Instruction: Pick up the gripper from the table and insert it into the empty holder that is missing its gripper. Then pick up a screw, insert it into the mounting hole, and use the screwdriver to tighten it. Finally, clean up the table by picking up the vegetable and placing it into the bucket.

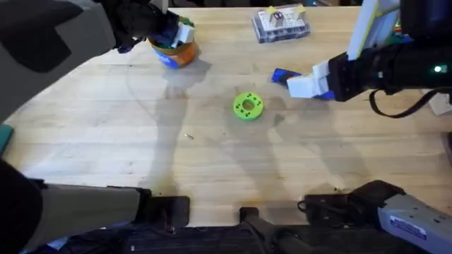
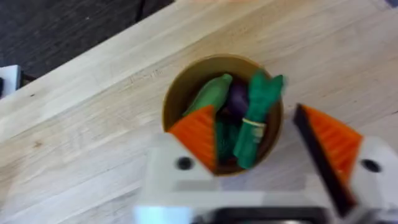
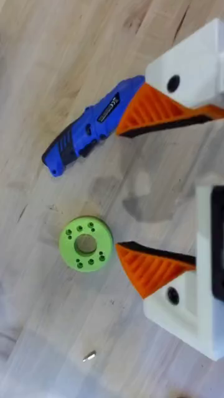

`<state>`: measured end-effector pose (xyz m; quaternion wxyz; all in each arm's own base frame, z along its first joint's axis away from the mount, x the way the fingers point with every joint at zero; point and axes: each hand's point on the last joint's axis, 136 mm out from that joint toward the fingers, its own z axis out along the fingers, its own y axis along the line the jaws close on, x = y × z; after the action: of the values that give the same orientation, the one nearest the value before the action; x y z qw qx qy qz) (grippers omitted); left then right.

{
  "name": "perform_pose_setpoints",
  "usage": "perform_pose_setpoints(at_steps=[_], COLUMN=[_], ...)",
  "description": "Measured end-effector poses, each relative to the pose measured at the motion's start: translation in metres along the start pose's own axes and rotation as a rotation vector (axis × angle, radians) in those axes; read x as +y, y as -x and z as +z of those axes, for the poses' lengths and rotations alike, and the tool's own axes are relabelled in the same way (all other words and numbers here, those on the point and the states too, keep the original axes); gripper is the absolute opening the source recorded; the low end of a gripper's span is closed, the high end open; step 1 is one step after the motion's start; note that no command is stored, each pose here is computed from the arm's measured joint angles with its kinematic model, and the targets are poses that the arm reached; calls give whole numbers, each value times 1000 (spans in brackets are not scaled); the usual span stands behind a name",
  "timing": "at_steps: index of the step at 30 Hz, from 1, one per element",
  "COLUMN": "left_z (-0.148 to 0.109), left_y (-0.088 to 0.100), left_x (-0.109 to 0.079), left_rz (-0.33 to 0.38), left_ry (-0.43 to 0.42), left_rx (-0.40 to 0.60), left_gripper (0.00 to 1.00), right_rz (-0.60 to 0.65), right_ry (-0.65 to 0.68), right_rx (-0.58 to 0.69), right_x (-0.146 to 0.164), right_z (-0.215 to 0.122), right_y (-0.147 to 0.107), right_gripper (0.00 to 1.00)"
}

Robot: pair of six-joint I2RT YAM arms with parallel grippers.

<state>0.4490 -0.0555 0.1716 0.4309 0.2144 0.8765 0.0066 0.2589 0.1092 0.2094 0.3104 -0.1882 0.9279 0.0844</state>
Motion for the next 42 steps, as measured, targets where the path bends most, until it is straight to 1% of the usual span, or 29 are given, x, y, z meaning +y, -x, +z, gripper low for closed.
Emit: perform_pose_setpoints(at_steps=[1,2,3,6,8,10,12,14,17,19,21,24,26,42], left_z=[-2,-4,-7,-22,-40,-66,-96,-129,-176,-202,-222,-244,-253,-253], left_y=[3,5,8,20,31,40,49,52,45,32,19,2,-5,-5], left_x=[1,1,2,4,6,7,6,3,-5,-13,-20,-29,-32,-32], left_rz=[-2,-5,-7,-5,0,4,8,11,13,12,10,8,8,8], left_ry=[3,5,8,23,36,48,61,71,77,73,67,61,60,60], left_rx=[-9,-18,-26,-67,-105,-139,-175,-204,-220,-210,-195,-179,-176,-176], left_gripper=[841,949,976,986,986,986,986,986,986,986,986,986,986,986], right_rz=[0,1,1,3,3,7,15,18,17,16,17,36,51,51], right_ry=[0,0,0,1,1,1,1,0,0,0,0,1,2,2], right_rx=[3,6,13,33,32,31,24,0,-65,-107,-137,-154,-155,-155], right_x=[0,0,0,0,0,0,0,1,2,2,3,3,3,3], right_z=[0,0,0,0,0,0,-2,-8,-24,-35,-43,-48,-48,-48], right_y=[-1,-2,-3,-8,-8,-8,-7,-5,1,5,6,7,8,8], right_gripper=[978,978,978,978,978,978,978,978,978,978,978,978,978,978])
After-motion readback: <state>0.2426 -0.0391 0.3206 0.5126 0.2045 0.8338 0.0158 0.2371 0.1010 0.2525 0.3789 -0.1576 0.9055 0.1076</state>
